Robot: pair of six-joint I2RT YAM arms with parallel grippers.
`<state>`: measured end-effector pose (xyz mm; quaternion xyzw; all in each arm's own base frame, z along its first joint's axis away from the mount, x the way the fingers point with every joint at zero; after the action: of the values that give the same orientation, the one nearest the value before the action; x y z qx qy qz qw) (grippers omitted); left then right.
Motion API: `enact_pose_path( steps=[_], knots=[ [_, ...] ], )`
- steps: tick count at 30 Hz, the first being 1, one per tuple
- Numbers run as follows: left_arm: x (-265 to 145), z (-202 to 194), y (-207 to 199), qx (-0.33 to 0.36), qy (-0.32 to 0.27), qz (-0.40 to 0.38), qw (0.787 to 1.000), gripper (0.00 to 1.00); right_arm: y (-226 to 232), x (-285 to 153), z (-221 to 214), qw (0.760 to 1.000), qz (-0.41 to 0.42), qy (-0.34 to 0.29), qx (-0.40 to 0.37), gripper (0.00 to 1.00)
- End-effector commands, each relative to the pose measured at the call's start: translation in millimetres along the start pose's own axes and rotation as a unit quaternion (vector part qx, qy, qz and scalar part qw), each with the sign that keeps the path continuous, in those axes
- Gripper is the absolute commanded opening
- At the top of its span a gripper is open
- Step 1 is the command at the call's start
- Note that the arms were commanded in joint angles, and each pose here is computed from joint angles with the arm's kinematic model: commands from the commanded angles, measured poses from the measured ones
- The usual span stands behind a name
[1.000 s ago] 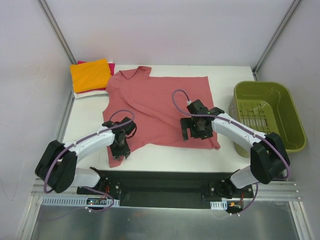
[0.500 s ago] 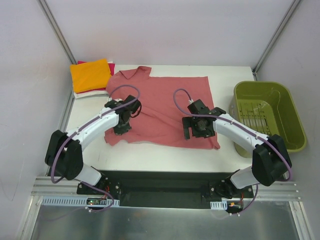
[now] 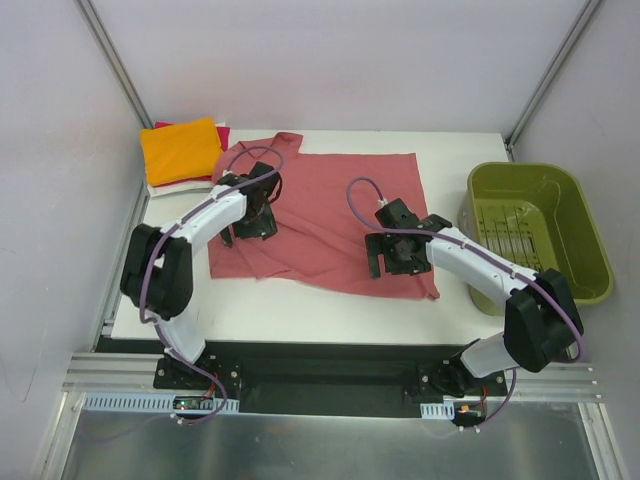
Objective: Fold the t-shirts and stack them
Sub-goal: Flatten out the tshirt
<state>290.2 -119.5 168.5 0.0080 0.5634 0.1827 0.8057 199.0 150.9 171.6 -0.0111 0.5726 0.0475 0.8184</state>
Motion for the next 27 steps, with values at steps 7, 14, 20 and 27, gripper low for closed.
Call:
enact_pose_path(
  steps=[7, 14, 20, 27],
  knots=[
    [-29.7, -70.7, 22.0, -0.045, 0.038, -0.21, 0.976, 0.89, -1.0, -7.5, -1.5, 1.0, 0.0, -0.009, 0.007, 0.98],
    [1.2, -77.4, 4.1, -0.056, 0.077, -0.214, 0.972, 0.6, -2.3, -10.2, -2.2, 1.0, 0.0, -0.014, 0.009, 0.98],
    [12.5, -74.0, -3.5, -0.062, 0.088, -0.199, 0.974, 0.36, -6.2, -13.2, -7.6, 1.0, -0.004, -0.018, 0.017, 0.98],
    [10.9, -75.0, -1.2, -0.067, 0.081, -0.199, 0.974, 0.0, -8.4, -13.3, -8.7, 1.0, -0.015, -0.017, 0.017, 0.98]
  ],
)
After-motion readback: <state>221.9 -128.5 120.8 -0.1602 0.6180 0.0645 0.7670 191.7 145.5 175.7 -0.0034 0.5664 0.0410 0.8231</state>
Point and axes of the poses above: each gripper's point midway between its finger pads, its own x axis out along the fingers, its own y axis along the line the jaws close on, z = x × y, the point moved 10 cm from there along -x, back along the fingers, and after that the axes turned 5 degrees about x, right-handed, at the moved point
